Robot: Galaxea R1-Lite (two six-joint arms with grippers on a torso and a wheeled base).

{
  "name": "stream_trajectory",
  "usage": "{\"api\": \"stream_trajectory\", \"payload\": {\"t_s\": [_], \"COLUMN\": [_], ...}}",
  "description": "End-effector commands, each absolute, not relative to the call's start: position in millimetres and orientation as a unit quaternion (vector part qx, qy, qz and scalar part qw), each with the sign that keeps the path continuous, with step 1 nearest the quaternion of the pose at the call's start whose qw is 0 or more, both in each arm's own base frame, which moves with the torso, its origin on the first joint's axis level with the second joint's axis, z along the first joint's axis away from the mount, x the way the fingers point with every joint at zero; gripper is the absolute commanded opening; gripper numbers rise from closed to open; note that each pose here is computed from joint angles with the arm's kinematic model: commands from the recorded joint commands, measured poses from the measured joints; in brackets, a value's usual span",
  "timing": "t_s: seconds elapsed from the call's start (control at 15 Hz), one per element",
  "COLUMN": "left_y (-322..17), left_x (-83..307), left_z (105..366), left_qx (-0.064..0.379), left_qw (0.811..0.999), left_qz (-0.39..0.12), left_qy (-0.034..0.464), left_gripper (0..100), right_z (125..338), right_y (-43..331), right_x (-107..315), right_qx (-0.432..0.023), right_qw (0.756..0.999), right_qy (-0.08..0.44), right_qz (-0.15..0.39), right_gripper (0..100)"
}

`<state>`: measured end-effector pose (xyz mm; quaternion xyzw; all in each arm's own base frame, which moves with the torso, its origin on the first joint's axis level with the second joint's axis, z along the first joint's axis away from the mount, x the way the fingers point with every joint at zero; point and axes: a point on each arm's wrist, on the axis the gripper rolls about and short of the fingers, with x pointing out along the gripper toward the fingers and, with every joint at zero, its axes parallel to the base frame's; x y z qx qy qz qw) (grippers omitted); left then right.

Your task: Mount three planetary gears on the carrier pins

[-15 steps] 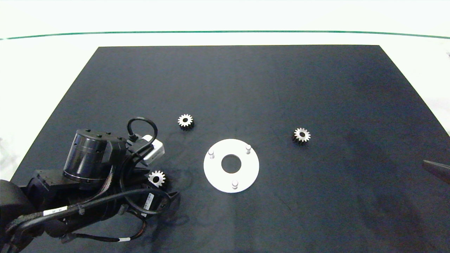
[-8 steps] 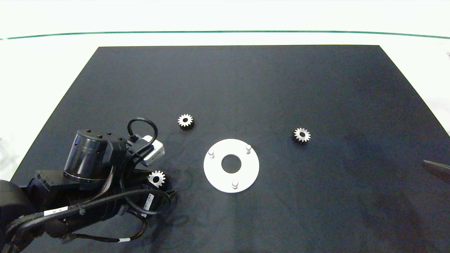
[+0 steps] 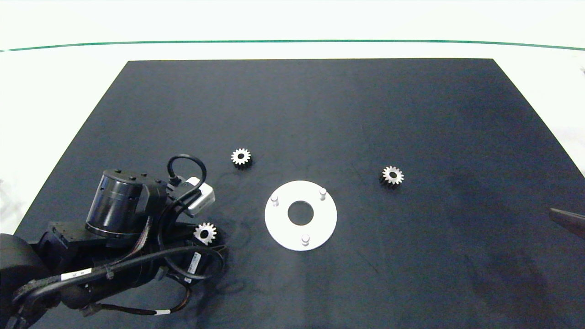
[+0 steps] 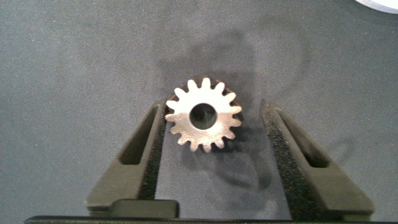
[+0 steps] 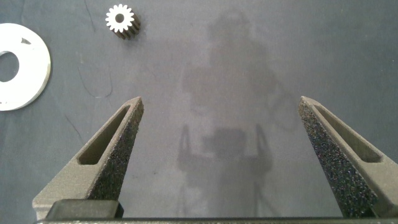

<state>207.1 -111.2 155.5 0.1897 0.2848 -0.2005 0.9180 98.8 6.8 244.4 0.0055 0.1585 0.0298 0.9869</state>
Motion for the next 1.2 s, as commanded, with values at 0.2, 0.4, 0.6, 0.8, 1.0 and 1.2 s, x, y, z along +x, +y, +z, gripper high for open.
{"api": "stream_trajectory", "payload": {"t_s": [0.2,0.4,0.6,0.8,1.0,1.2], "left_y": [-112.7,-112.8,-113.0,-113.6,-113.7,-113.0], "left_x": [208.3,208.5,208.9,209.2,208.6,207.3], "left_z": [154.3,151.7,151.0,151.8,152.5,152.4], "left_qx": [0.191,0.192,0.193,0.192,0.193,0.193], "left_qw": [0.917,0.915,0.915,0.916,0.915,0.915], "left_qz": [-0.202,-0.202,-0.202,-0.202,-0.203,-0.203], "left_qy": [0.285,0.29,0.292,0.289,0.288,0.29], "left_gripper": [50,44,38,32,26,22], "right_z": [244.4,244.4,244.3,244.3,244.3,244.3], "right_y": [6.8,6.8,6.9,6.9,6.9,6.9], "right_x": [98.6,98.6,99.0,99.0,99.0,99.0], "right_qx": [0.005,0.005,0.005,0.005,0.005,0.005], "right_qw": [0.987,0.987,0.987,0.987,0.987,0.987], "right_qy": [0.158,0.158,0.159,0.159,0.159,0.159], "right_qz": [0.03,0.03,0.03,0.03,0.03,0.03], "right_gripper": [100,100,100,100,100,100]}}
